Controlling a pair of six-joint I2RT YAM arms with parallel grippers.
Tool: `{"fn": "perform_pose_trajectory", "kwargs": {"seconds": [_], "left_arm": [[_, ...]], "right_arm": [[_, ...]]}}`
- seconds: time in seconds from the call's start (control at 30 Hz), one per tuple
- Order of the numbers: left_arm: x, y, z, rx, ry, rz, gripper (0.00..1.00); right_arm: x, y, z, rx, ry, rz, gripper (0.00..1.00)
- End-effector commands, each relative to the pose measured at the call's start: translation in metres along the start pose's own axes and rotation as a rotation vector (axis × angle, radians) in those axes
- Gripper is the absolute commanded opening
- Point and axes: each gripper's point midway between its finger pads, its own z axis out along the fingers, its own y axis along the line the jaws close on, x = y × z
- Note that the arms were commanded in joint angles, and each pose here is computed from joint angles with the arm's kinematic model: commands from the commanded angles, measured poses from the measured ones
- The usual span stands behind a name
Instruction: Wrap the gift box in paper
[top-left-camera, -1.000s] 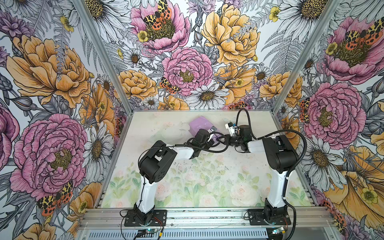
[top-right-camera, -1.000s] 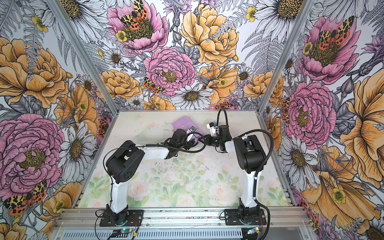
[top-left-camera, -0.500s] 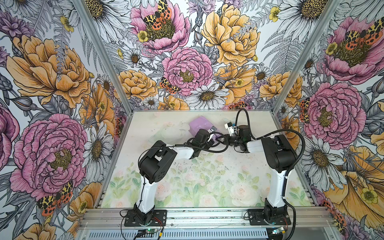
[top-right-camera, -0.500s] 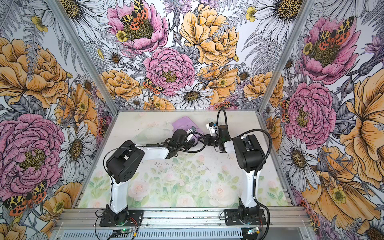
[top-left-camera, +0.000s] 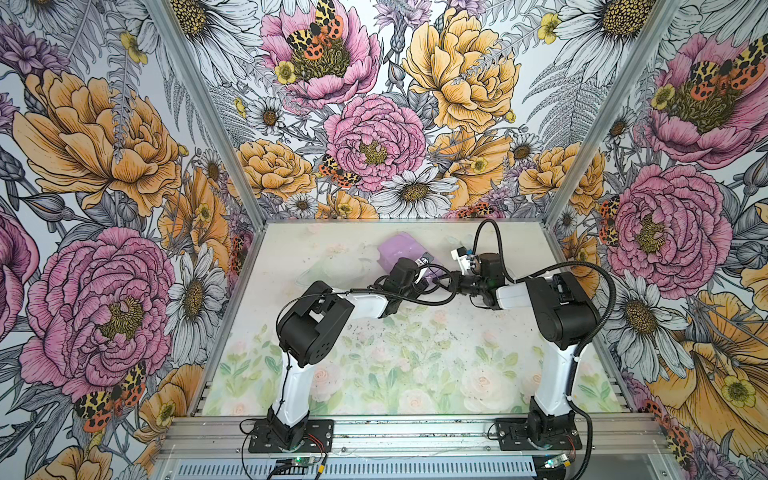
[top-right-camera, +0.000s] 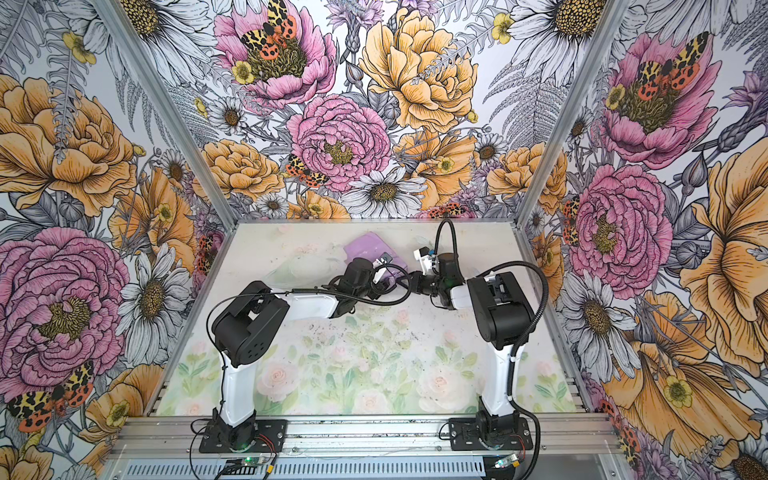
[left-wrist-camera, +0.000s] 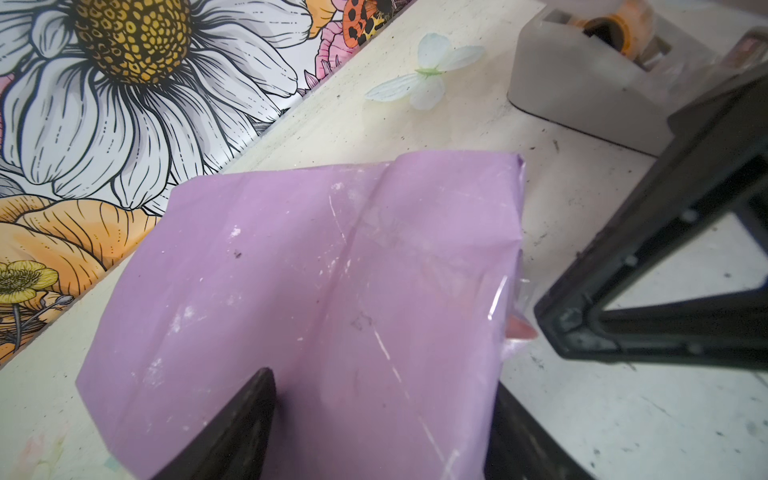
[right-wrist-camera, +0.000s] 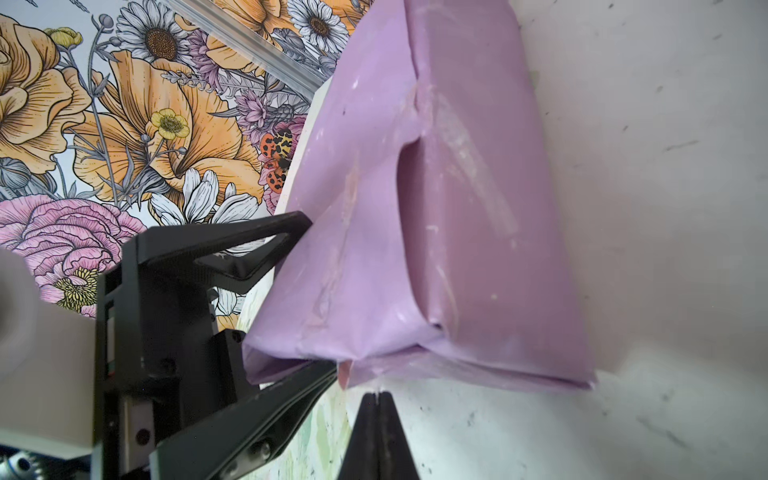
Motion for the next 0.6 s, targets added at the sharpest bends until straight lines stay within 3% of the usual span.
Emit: {"fn": "perform_pose_trajectory", "kwargs": {"seconds": [0.0, 0.57], "left_arm": [[0.062, -0.009, 0.005, 0.052, 0.184, -0.004, 0.74], [0.061, -0.009, 0.006, 0.052, 0.184, -0.006, 0.74]], "right_arm": [[-0.01, 0.02, -0.005, -0.051, -0.025, -0.038, 0.0], [-0.002, 0.032, -0.006, -0.111, 0.007, -0.016, 0.0]]}}
